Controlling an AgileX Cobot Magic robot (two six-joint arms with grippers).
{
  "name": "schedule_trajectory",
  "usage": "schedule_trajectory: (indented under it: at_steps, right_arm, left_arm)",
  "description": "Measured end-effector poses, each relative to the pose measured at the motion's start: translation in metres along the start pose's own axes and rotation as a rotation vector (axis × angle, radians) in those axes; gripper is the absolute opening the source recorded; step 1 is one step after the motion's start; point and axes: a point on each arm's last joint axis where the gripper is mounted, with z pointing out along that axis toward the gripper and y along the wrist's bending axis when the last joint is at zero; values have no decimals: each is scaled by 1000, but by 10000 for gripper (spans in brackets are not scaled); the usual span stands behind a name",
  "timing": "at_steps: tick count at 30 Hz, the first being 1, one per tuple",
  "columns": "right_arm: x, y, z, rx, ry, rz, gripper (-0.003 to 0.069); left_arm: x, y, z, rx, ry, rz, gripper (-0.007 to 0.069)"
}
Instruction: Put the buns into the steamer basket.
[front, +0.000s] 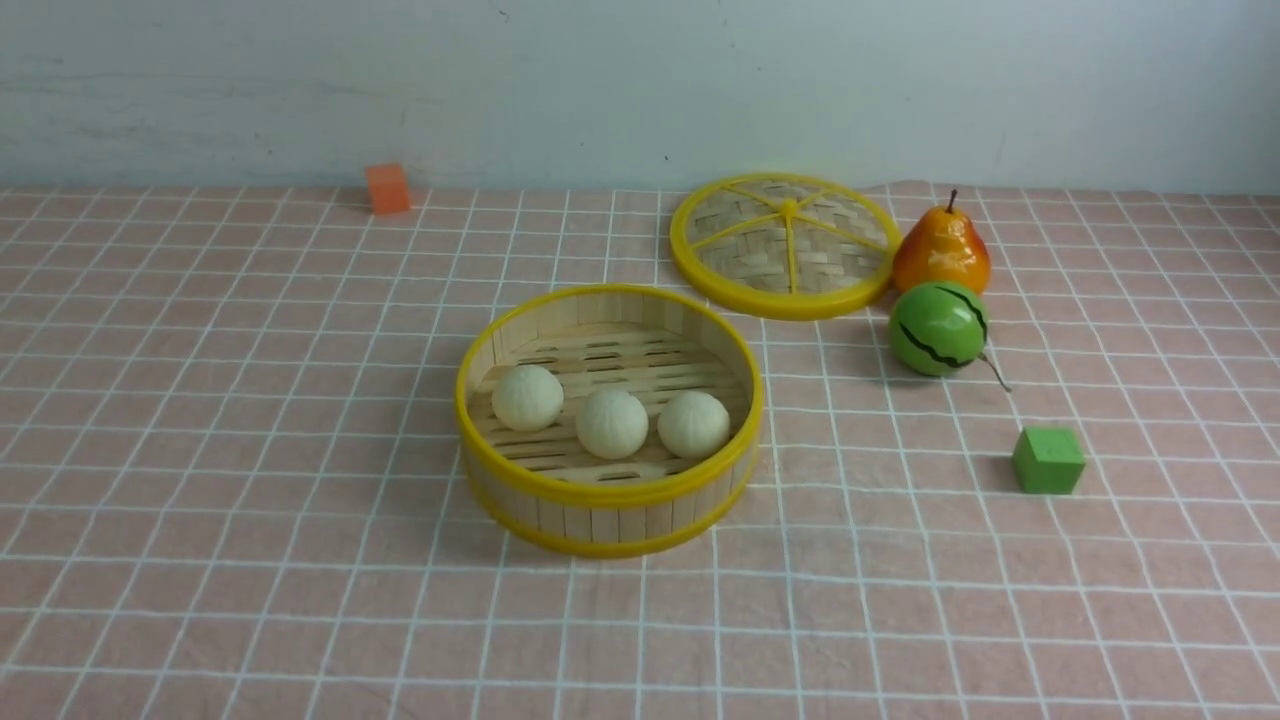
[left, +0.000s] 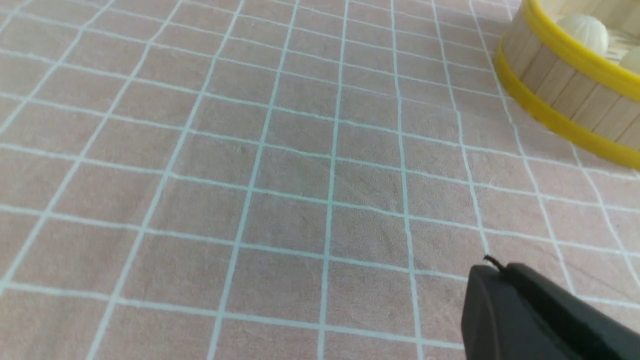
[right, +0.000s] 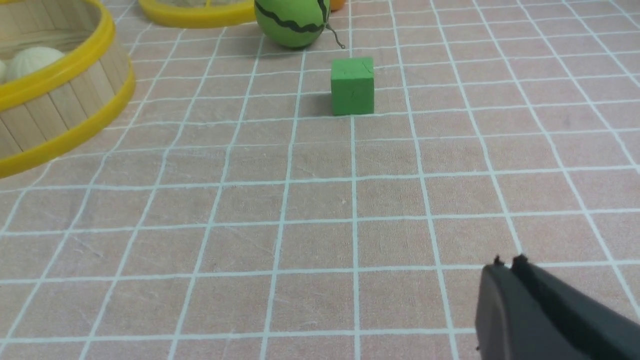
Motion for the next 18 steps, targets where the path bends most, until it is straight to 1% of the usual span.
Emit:
schedule_trajectory:
  at_steps: [4, 9, 18]
  right_arm:
    - [0, 0, 0, 0, 0, 0, 8]
    - [0, 0, 0, 0, 0, 0, 9]
    - [0, 0, 0, 0, 0, 0, 9]
  left_arm:
    - [0, -1, 0, 12, 1, 24, -14]
    - [1, -4, 0, 69, 12, 44, -14]
    - [1, -4, 0, 74, 12, 49, -14]
